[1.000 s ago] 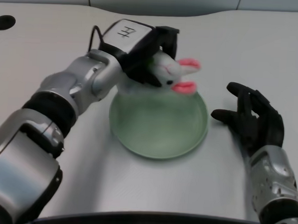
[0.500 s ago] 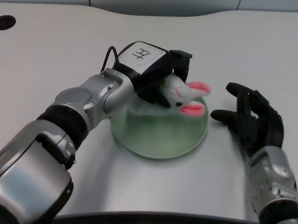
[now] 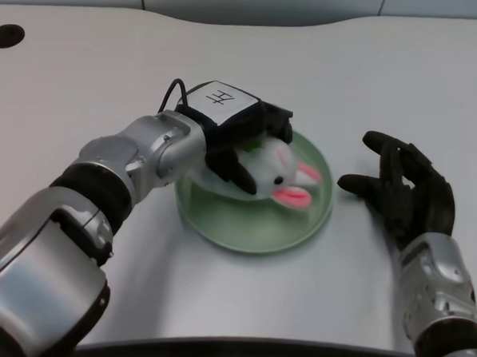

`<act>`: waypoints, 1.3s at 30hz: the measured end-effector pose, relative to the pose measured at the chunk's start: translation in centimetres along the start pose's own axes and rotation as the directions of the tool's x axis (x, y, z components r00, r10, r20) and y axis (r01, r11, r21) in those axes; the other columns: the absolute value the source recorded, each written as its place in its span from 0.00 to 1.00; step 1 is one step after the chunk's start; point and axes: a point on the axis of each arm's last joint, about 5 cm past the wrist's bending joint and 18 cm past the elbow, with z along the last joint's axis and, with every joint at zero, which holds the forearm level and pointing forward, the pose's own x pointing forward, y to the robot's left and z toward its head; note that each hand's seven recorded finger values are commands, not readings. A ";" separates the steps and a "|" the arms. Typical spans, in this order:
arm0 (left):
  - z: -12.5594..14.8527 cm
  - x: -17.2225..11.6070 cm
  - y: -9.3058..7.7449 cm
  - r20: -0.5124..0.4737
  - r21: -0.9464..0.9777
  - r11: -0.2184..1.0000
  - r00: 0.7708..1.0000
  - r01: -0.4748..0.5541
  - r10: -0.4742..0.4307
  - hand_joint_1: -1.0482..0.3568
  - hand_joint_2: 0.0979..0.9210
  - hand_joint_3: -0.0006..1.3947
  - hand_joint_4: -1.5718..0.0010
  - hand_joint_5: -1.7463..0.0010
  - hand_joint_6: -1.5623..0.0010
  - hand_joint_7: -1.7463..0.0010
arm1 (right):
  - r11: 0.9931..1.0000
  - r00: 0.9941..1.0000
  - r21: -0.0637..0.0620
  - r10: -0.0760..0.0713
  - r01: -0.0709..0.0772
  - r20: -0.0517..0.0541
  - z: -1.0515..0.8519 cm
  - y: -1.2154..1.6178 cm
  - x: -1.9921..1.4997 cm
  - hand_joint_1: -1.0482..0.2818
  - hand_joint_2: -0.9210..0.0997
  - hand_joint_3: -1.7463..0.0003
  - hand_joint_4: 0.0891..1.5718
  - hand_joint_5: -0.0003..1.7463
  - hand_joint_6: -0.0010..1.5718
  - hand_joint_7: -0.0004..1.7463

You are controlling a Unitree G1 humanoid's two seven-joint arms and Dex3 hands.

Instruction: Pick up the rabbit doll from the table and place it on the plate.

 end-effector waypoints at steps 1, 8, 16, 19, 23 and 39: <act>-0.1 0.0 0.1 0.000 0.002 1.000 1.000 0.005 -0.005 0.05 1.00 0.02 0.99 0.89 0.90 1.00 | 1.000 1.000 0.000 0.000 0.000 0.000 0.00 0.00 0.00 0.50 0.00 0.77 0.40 0.68 0.41 0.44; 0.1 0.0 0.4 0.015 0.010 0.999 0.999 0.037 -0.037 0.00 1.00 0.09 1.00 1.00 1.00 1.00 | 1.000 1.000 0.000 -0.001 0.001 0.000 0.00 -0.01 0.00 0.49 0.00 0.78 0.41 0.67 0.41 0.44; -0.4 -0.3 1.2 0.040 -0.052 0.999 0.999 -0.008 0.010 0.00 1.00 0.08 1.00 1.00 1.00 1.00 | 1.000 1.000 0.005 0.001 -0.001 0.000 0.00 -0.04 0.00 0.50 0.00 0.77 0.40 0.68 0.40 0.45; -1.1 -0.7 2.0 0.028 -0.079 0.996 0.999 -0.031 0.033 0.01 1.00 0.08 1.00 1.00 1.00 1.00 | 1.000 1.000 0.005 -0.003 0.003 -0.002 -0.01 -0.05 0.00 0.50 0.00 0.77 0.40 0.68 0.40 0.44; -2.6 -1.6 3.2 -0.009 -0.120 0.991 0.998 -0.058 0.057 0.03 1.00 0.08 1.00 1.00 1.00 1.00 | 1.000 1.000 0.003 -0.003 0.003 -0.003 0.00 -0.07 0.00 0.50 0.00 0.77 0.39 0.68 0.40 0.44; -7.9 -7.4 1.7 -0.170 -0.579 0.769 0.963 -0.269 0.209 0.31 1.00 0.04 0.94 0.84 0.92 0.97 | 1.000 1.000 0.000 -0.003 0.003 -0.004 0.08 -0.18 0.02 0.50 0.00 0.77 0.40 0.68 0.41 0.44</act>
